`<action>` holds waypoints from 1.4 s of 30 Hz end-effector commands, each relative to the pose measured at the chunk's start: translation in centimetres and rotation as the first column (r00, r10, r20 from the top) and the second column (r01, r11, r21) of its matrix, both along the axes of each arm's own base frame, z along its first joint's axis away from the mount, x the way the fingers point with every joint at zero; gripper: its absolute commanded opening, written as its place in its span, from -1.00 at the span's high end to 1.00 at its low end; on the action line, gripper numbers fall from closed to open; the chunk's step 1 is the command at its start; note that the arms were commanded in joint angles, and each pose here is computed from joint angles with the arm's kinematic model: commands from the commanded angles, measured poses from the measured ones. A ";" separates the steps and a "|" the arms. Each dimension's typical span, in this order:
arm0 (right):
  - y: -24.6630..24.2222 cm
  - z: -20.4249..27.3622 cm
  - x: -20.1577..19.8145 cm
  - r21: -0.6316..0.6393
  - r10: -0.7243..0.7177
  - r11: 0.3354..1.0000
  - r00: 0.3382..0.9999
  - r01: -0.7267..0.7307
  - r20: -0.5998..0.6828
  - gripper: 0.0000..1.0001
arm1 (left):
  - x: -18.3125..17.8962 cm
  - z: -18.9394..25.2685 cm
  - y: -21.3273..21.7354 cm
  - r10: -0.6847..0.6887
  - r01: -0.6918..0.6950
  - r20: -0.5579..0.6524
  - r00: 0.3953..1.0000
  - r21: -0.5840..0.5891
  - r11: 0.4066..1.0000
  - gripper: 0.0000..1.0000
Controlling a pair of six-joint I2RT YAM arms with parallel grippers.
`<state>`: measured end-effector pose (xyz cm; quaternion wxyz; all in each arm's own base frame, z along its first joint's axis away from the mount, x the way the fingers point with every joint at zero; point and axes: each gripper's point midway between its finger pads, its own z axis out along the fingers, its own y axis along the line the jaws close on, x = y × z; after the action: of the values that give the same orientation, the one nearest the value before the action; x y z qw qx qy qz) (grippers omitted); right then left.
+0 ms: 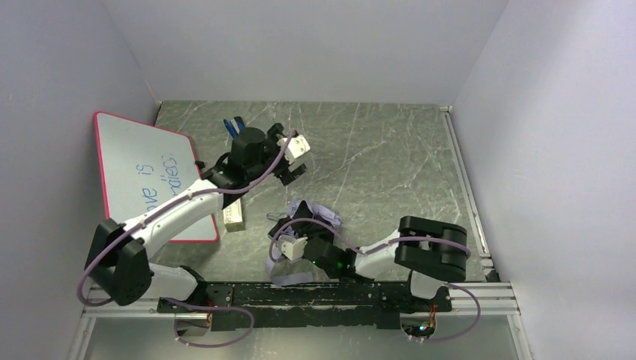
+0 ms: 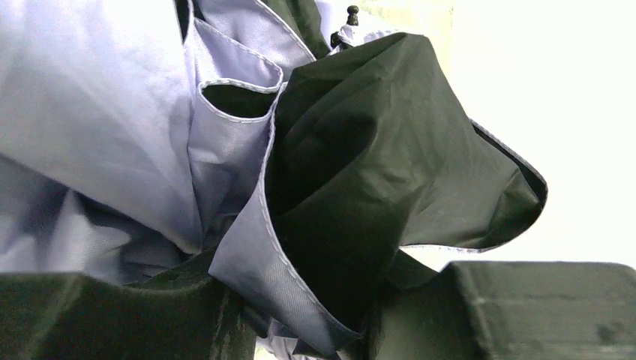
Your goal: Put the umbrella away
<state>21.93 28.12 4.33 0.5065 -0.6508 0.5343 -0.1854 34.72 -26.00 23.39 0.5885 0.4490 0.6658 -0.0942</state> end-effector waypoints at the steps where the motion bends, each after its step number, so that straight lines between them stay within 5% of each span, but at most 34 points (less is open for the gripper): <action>1: -4.0 -4.5 -2.0 -0.251 -0.008 0.968 1.000 0.006 -0.007 0.68 | -3.6 -4.0 -3.6 -0.327 0.342 -0.163 0.931 0.078 0.936 -0.94; 8: -3.2 -4.9 -3.2 -0.252 0.020 0.967 1.000 -0.020 -0.004 0.69 | -8.3 -10.3 -5.4 -0.551 0.639 -0.469 0.691 0.039 0.768 -0.94; 16: -3.0 -4.8 -3.5 -0.251 0.029 0.968 1.000 -0.030 -0.008 0.70 | -10.2 -14.0 -5.8 -0.565 0.701 -0.615 0.550 -0.027 0.713 -0.94; 34: -2.8 -4.4 -3.6 -0.250 0.027 0.968 1.000 -0.027 -0.001 0.72 | -13.9 -22.9 -3.2 -0.353 0.737 -0.796 0.491 0.163 0.656 -0.94; 42: -2.7 -3.7 -3.5 -0.224 0.016 0.975 1.000 -0.014 0.006 0.72 | -14.6 -25.4 -3.1 -0.292 0.751 -0.831 0.474 0.209 0.627 -0.58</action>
<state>19.54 27.97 3.78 0.4947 -0.6669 0.5023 -0.2414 21.88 -31.53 2.14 0.1297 0.6968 0.6390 -0.2988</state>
